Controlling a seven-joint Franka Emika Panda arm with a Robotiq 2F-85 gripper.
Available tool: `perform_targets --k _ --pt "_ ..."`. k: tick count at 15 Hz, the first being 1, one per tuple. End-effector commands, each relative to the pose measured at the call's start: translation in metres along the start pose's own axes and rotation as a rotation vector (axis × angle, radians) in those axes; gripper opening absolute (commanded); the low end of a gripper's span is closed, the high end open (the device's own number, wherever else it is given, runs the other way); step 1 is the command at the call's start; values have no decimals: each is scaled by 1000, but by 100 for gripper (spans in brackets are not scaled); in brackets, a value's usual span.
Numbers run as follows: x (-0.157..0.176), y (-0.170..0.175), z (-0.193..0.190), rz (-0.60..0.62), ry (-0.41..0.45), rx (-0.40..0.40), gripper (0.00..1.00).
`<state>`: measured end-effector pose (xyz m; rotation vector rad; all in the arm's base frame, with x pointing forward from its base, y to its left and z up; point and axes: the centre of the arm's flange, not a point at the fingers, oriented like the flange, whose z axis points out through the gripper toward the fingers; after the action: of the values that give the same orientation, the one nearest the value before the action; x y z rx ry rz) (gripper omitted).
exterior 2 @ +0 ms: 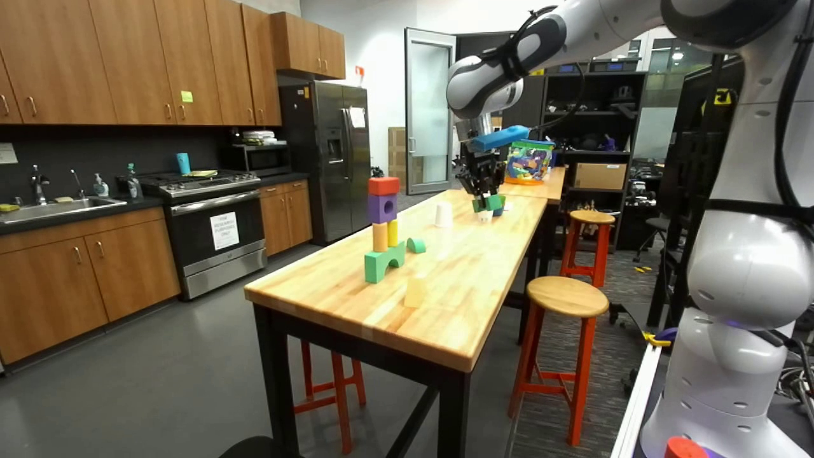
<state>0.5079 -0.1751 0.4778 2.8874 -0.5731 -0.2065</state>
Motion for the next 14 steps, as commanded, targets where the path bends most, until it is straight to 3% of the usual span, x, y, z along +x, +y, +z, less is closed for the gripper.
perform_targets --k 1,5,9,14 --pt "-48 33 -15 -95 37 -4 16" --pt "-95 62 -25 -133 70 -28 16" --pt "-145 71 -58 -28 193 54 16" --pt "-166 80 -93 13 299 81 16"
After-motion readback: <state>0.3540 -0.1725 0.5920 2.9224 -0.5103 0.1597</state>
